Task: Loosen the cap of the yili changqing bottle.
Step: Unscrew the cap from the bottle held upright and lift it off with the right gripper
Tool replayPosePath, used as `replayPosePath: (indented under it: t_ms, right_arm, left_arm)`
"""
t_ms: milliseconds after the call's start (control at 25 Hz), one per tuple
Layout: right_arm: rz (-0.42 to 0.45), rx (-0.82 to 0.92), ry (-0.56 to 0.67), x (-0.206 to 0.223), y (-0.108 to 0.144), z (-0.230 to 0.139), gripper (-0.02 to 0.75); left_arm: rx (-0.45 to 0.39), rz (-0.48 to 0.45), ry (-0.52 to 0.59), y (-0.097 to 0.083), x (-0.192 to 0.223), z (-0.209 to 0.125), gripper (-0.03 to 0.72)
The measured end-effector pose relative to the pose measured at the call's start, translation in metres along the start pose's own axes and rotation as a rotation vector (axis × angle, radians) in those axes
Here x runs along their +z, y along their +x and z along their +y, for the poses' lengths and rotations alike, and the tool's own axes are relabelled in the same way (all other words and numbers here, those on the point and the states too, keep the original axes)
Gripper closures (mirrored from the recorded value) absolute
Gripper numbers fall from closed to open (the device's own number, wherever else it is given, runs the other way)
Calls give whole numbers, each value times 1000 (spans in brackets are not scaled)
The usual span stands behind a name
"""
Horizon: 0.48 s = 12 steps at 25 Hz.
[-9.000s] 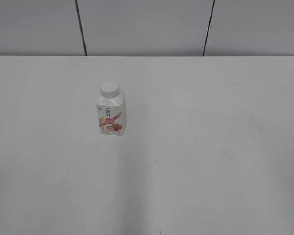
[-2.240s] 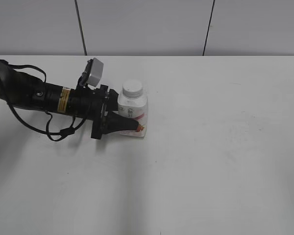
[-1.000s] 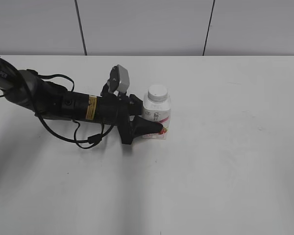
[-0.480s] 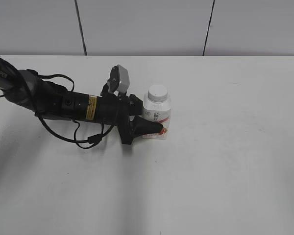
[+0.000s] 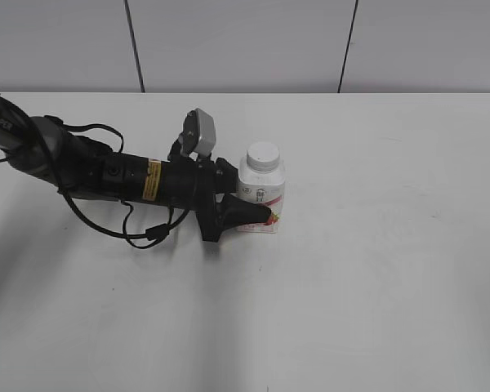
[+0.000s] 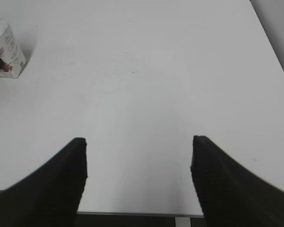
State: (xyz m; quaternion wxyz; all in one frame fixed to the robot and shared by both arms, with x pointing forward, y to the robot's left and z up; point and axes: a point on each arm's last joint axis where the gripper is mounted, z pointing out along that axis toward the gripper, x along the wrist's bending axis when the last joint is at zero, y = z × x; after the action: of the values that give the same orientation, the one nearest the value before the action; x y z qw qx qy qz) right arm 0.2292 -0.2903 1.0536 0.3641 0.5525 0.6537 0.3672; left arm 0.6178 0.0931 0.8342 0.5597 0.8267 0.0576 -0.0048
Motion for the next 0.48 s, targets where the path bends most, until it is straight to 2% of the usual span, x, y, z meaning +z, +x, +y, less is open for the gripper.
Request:
replayPosePath:
  t_ms: [480]
  right_arm:
    - [0,0,0,0,0,0,193]
  left_arm:
    - [0,-1,0,0,0,0,281]
